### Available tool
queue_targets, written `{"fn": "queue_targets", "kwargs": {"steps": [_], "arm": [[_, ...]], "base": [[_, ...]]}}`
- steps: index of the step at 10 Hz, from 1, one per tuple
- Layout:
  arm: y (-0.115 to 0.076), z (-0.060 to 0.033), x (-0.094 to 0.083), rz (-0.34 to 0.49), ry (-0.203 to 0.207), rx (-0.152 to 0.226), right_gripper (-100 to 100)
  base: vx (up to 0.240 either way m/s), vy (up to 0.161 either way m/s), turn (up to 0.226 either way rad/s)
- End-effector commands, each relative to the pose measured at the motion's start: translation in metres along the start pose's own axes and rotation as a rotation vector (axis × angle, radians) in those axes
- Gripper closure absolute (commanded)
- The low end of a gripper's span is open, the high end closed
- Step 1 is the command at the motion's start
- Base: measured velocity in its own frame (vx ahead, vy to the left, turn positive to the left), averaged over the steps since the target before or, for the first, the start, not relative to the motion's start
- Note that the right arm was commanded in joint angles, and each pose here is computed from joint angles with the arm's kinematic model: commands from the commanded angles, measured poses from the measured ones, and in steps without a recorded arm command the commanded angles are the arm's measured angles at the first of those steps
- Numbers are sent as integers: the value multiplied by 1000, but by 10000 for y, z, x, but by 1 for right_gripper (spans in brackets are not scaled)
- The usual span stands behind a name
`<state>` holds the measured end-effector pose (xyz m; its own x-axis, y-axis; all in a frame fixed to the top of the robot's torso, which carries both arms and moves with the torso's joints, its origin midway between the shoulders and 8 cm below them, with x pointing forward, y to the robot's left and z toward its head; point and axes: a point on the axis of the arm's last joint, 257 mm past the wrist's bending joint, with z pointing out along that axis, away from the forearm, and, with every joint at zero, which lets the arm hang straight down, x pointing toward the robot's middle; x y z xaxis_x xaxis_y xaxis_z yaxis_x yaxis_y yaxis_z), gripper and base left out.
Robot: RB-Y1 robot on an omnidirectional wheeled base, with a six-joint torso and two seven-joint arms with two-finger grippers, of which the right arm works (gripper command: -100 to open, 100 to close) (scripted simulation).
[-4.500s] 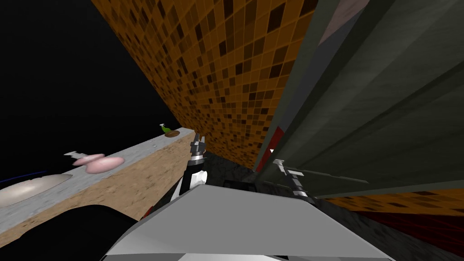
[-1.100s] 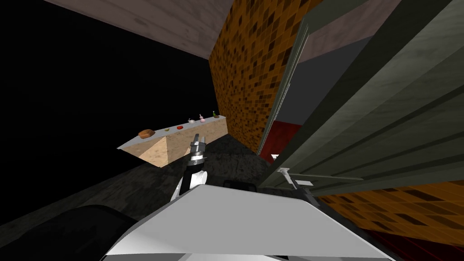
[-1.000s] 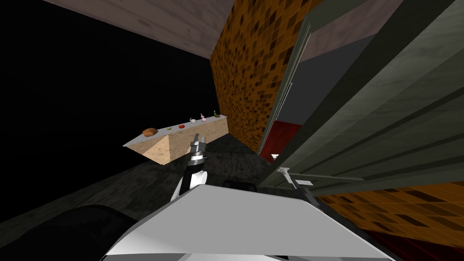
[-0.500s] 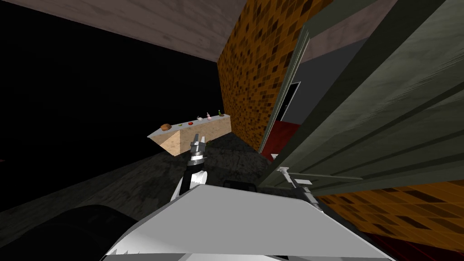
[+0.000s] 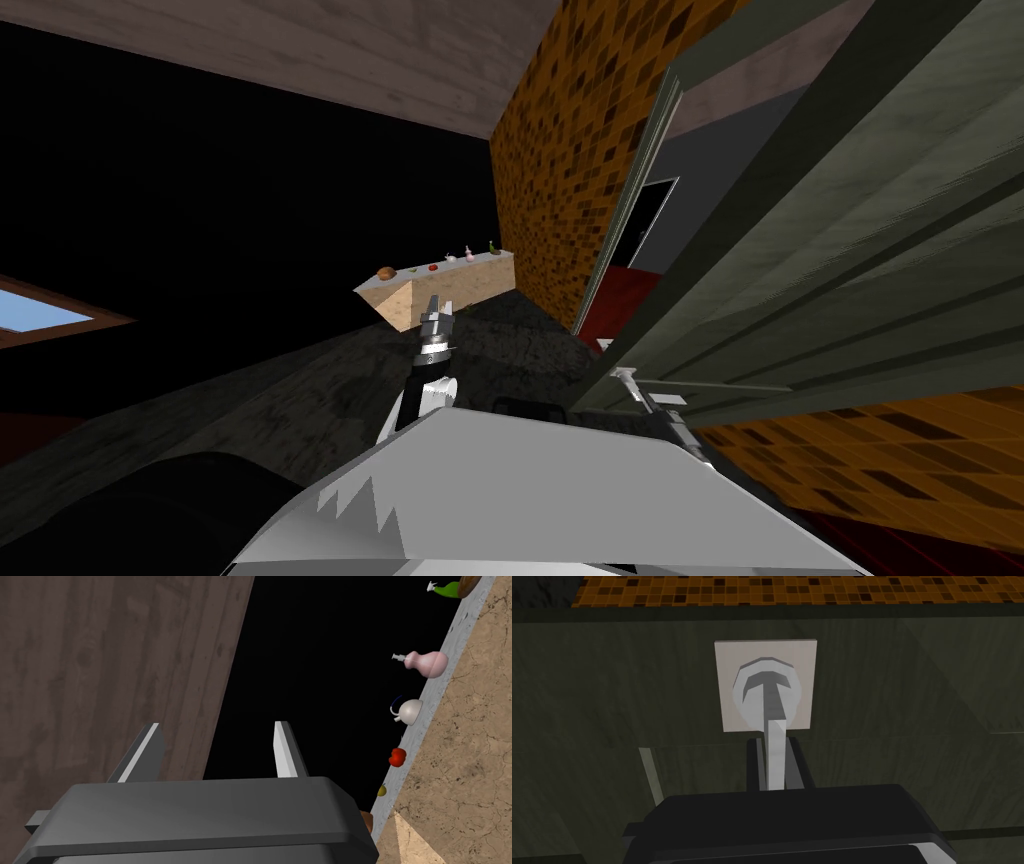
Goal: Pull the door open
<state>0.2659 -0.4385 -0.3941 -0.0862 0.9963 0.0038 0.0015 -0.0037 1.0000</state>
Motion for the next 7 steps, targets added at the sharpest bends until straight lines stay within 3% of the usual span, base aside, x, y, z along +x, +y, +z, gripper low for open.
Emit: {"fn": "queue_targets", "kwargs": {"steps": [1, 3, 7], "arm": [[16, 2, -32, -4, -3, -1, 100], [-13, 13, 15, 2, 5, 4, 100], [-5, 55, 3, 0, 7, 2, 100]], "base": [[-172, -61, 92], [-85, -24, 71], [-194, -64, 150]]}}
